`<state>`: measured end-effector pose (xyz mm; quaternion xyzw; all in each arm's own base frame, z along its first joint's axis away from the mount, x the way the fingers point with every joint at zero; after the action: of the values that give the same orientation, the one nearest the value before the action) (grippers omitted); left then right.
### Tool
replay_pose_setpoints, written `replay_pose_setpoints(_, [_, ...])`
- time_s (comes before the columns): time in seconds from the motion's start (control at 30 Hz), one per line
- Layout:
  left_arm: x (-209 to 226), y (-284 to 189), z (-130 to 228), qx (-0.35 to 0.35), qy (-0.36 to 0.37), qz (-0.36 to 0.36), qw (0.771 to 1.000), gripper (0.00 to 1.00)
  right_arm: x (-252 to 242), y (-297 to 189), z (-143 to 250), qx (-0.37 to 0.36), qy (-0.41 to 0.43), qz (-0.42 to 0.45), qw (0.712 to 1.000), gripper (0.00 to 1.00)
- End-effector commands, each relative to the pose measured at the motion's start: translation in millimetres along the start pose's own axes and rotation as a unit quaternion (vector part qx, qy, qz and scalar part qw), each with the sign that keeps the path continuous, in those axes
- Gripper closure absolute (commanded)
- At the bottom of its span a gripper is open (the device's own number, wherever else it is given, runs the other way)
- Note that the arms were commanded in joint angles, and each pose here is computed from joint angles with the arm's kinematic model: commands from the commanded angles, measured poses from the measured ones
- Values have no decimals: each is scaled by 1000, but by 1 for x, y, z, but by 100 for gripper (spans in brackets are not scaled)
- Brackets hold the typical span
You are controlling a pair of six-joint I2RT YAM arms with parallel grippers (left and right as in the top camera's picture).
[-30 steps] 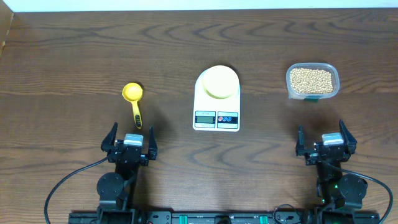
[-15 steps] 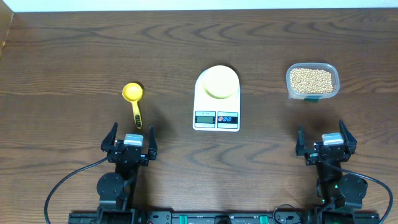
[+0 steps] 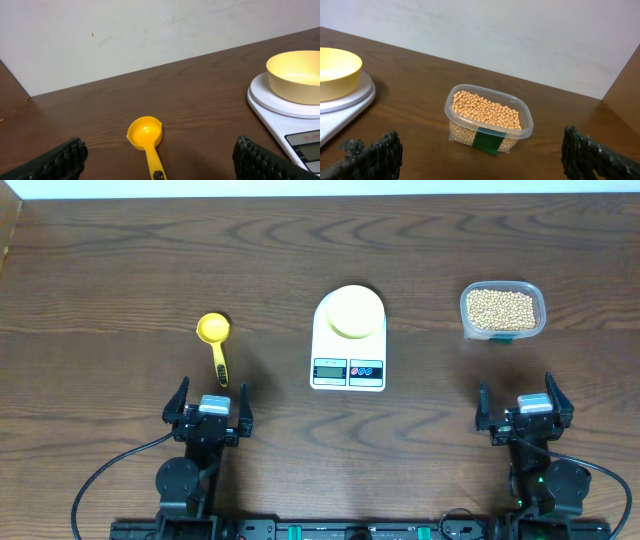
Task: Scoop item into bowl and weigh 50g on scale
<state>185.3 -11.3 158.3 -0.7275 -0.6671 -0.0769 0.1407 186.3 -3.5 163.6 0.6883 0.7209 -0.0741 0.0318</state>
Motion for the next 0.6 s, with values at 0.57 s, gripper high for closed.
replay_pose_setpoints(0.57, [9,-2,3,16,-55,-40,998,5,2,0,0,-2,6,-7,1000,1])
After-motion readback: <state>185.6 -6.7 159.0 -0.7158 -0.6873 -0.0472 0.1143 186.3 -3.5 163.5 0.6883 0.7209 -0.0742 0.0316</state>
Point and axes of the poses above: each gripper's point midway between its finger pads, its own y axis out along the fingers, its own x axis along the line the jaws close on, z = x × y, the point moved 6 cm from there along -y, back along the fingers, and after that the axes turned 5 degrees about y, right-handed, at the moved point
